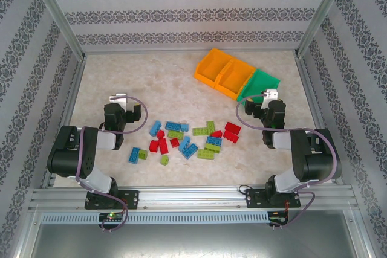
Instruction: Sort the legos into containers by color
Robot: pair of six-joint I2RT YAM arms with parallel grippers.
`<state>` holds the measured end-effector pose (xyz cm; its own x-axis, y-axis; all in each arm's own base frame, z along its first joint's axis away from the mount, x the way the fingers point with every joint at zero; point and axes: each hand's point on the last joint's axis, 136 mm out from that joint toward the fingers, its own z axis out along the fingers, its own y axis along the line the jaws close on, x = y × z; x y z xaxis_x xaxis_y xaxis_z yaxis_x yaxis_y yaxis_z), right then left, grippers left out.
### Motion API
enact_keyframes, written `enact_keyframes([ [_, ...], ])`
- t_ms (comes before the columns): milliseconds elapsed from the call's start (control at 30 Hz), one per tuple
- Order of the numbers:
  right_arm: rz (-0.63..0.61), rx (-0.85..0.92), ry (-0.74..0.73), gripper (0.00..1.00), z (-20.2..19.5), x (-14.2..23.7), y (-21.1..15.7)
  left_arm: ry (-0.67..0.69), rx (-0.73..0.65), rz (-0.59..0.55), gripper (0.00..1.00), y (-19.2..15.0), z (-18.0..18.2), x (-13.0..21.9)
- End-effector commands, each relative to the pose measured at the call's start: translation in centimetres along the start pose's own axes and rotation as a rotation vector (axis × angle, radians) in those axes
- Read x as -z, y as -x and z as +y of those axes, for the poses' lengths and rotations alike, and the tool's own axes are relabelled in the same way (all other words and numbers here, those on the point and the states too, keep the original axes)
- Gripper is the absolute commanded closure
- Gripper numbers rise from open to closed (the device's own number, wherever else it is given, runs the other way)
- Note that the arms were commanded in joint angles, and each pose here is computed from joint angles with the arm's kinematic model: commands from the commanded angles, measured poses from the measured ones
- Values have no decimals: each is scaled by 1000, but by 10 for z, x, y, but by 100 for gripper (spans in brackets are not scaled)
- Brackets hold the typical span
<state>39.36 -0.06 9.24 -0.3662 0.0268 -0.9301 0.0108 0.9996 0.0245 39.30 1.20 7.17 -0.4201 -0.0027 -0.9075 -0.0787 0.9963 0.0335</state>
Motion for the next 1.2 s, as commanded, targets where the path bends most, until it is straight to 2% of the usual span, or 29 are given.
enact_keyframes([
  [0, -35, 7, 14, 3, 6, 4, 25, 8, 13, -30, 0, 16, 4, 0],
  [133, -5, -21, -7, 4, 3, 18, 45, 64, 42, 61, 0, 41, 13, 11],
  [300, 18, -101, -31, 5, -1, 32, 69, 38, 187, 21, 0, 78, 6, 39],
  [367, 79, -133, -67, 5, -7, 33, 73, 13, 194, 16, 0, 90, -4, 48],
  [500, 290, -218, -149, 10, -25, 30, 71, -80, 167, 19, 0, 106, -37, 66],
  [600, 384, -268, -144, 10, -30, 21, 66, -147, 145, 34, 0, 109, -64, 75],
  [833, 499, -352, -174, 18, -41, -2, 45, -260, 93, 68, 0, 98, -109, 87],
  [967, 554, -423, -135, 24, -40, -18, 33, -290, 60, 77, 0, 88, -121, 92],
  [1167, 622, -416, -149, 28, -43, -35, 21, -278, 61, 58, 0, 81, -115, 102],
])
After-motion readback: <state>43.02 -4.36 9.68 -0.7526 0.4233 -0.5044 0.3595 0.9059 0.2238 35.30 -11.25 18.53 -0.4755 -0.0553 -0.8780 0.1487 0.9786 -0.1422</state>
